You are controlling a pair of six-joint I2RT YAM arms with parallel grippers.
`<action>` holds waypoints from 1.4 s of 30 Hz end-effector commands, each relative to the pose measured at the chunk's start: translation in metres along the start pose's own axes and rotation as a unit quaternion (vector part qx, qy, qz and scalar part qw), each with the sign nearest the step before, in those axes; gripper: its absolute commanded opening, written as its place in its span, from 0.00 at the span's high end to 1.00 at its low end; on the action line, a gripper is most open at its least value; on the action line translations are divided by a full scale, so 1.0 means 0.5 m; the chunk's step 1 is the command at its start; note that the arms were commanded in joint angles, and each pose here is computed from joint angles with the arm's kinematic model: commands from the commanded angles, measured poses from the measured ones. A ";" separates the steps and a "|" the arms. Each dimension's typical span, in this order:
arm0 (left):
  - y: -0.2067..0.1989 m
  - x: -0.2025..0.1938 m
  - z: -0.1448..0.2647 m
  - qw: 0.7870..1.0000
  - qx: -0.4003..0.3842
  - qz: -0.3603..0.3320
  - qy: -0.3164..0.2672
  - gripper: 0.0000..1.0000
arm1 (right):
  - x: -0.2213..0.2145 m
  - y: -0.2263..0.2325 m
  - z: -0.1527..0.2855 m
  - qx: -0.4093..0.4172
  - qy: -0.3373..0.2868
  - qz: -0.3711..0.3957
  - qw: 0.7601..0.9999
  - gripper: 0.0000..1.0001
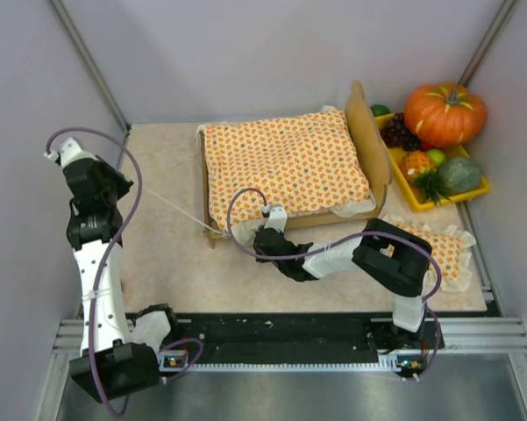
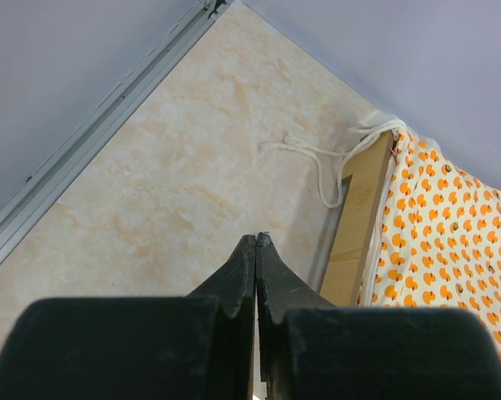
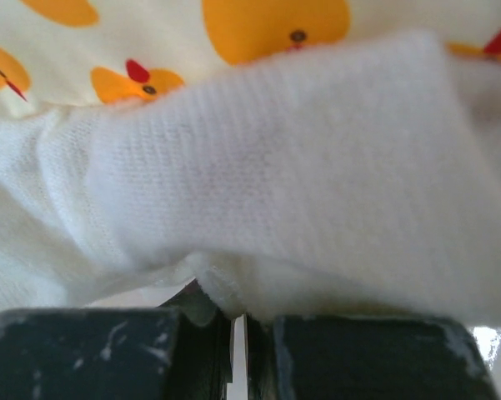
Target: Set up the pet bed
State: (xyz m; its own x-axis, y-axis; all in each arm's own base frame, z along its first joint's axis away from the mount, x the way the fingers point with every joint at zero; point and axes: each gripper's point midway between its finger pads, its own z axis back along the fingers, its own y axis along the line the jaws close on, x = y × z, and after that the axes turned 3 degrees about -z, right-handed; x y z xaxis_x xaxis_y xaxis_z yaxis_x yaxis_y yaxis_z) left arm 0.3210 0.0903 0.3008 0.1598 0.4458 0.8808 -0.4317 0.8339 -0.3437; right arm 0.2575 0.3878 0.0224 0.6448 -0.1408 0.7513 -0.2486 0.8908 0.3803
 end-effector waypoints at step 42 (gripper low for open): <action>-0.227 -0.391 0.467 0.775 -0.514 -0.047 0.364 1.00 | 0.093 -0.006 0.240 0.112 0.008 0.012 0.994 0.44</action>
State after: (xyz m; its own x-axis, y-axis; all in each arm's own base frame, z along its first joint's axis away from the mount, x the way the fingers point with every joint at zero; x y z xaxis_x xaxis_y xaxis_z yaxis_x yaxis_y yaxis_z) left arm 0.1269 -0.1721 0.2239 0.8326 0.1864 0.5215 0.3940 0.4625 -0.7943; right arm 0.1890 0.3339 0.1035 0.6727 -0.0395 0.7389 -0.4577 0.7624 0.4574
